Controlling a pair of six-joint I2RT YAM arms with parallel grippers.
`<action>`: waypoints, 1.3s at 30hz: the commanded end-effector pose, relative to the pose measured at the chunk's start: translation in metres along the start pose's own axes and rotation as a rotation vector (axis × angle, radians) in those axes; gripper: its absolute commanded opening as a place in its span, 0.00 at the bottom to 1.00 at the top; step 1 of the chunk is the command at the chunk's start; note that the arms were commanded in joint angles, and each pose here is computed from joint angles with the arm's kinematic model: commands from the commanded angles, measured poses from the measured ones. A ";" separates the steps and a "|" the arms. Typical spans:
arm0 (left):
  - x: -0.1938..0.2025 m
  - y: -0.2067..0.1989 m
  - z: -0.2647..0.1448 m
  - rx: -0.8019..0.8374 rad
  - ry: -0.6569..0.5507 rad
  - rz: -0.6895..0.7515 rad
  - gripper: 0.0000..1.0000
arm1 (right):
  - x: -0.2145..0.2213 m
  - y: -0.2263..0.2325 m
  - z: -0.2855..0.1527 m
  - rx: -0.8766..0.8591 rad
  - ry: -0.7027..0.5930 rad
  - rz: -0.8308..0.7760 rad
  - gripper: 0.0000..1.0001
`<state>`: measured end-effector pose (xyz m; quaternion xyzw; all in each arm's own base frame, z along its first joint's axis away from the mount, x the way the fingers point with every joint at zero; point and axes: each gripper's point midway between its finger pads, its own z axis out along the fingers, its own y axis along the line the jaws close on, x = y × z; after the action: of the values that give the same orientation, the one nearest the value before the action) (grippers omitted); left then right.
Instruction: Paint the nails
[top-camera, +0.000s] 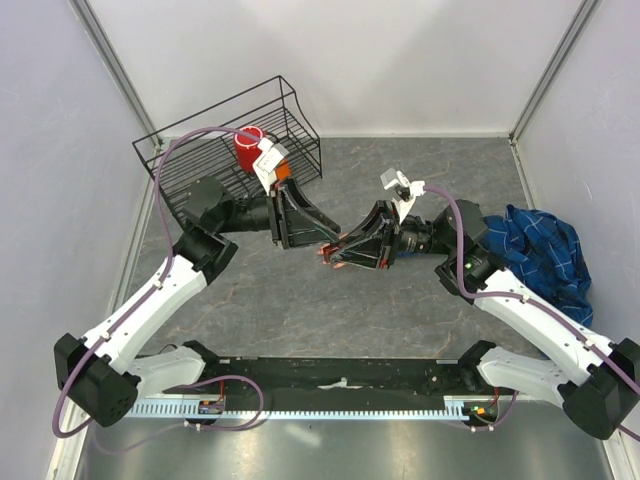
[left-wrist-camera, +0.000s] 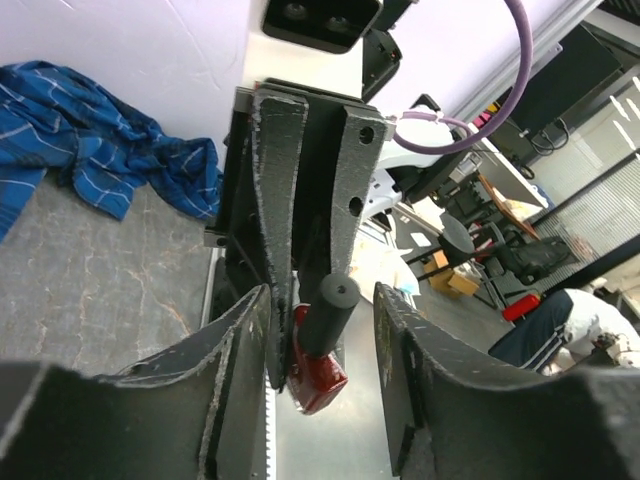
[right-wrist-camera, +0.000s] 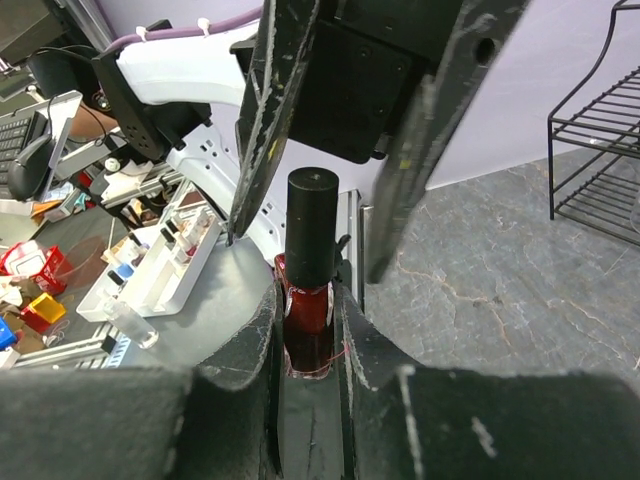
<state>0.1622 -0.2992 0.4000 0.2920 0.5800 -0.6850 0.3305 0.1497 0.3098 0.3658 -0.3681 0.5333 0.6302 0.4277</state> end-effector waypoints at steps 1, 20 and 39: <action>-0.010 -0.030 0.004 0.096 0.024 0.057 0.48 | -0.012 0.005 0.002 -0.026 -0.022 -0.071 0.00; -0.006 0.079 -0.009 -0.789 -0.036 0.086 0.02 | 0.000 -0.069 0.000 0.902 0.084 -0.331 0.00; -0.025 -0.026 -0.026 -0.104 -0.131 0.113 0.85 | -0.009 -0.001 -0.005 0.150 0.019 -0.116 0.00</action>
<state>0.1971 -0.2670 0.3999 0.2016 0.6557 -0.5635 0.4602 0.2011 0.2938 0.3446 -0.3135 0.6445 0.4447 0.5372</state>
